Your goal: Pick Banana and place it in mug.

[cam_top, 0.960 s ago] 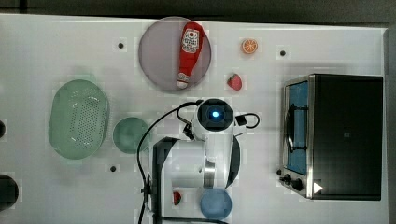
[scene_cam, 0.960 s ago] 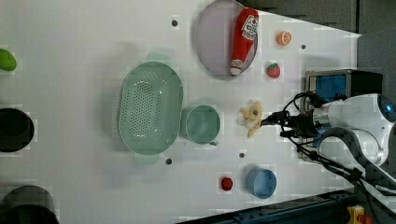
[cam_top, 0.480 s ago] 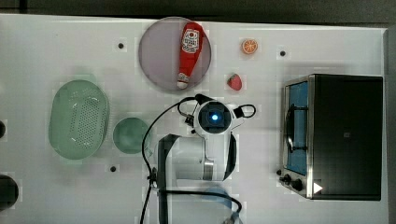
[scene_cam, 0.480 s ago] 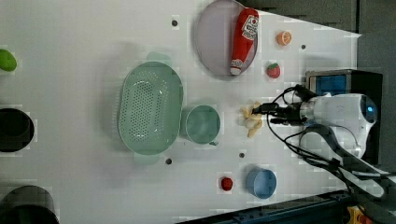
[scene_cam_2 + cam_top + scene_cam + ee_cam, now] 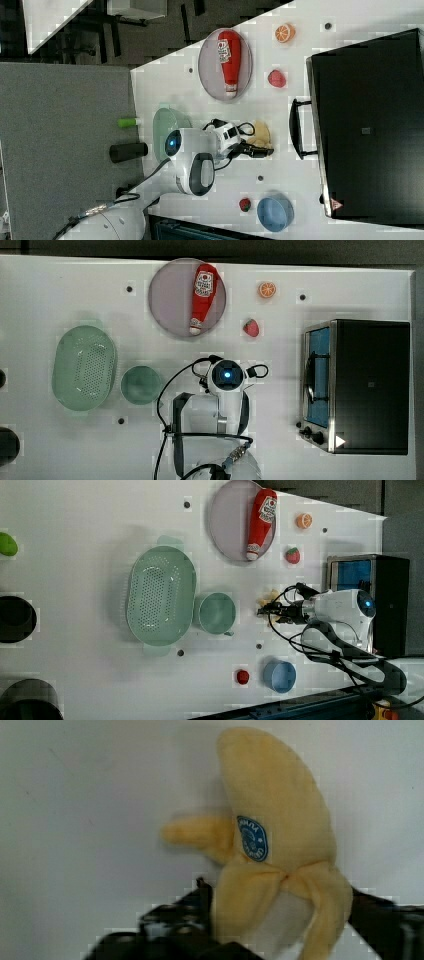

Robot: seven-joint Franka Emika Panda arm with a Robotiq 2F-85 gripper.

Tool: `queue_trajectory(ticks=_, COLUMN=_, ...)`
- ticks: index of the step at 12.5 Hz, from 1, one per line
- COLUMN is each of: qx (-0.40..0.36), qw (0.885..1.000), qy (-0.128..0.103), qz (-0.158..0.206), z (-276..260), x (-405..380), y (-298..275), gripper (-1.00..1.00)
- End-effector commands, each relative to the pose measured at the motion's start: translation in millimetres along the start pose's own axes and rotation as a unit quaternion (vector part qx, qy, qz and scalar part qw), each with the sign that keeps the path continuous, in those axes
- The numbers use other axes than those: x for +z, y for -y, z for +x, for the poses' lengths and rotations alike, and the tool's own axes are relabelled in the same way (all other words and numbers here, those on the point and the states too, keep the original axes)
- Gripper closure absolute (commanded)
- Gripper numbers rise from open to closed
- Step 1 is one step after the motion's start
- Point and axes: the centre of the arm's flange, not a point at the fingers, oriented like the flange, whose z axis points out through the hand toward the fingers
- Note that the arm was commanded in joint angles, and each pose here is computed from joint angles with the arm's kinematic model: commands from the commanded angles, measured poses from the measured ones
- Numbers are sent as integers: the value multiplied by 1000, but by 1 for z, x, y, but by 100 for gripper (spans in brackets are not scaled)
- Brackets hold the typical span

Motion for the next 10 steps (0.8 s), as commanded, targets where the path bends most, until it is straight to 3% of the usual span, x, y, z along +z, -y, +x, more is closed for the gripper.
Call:
queue_trajectory(ticks=1, qx=-25, qw=999, qy=-44, qz=18, z=12, x=-23, y=14, gripper=9)
queue_trajectory(ticks=2, qx=-25, qw=998, qy=-46, qz=18, z=12, x=-25, y=14, gripper=30)
queue_trajectory(ticks=3, qx=-25, qw=998, qy=-55, qz=22, z=15, x=-34, y=14, gripper=37)
queue_trajectory(ticks=6, qx=-23, qw=995, qy=-89, qz=34, z=21, x=-87, y=15, gripper=37)
queue_trajectory(ticks=7, qx=-23, qw=995, qy=-91, qz=35, z=21, x=-112, y=15, gripper=37)
queue_trajectory(ticks=9, qx=-24, qw=997, qy=-69, qz=29, z=17, x=-179, y=13, gripper=37)
queue_trajectory(ticks=10, qx=-24, qw=998, qy=-46, qz=22, z=6, x=-242, y=8, gripper=37)
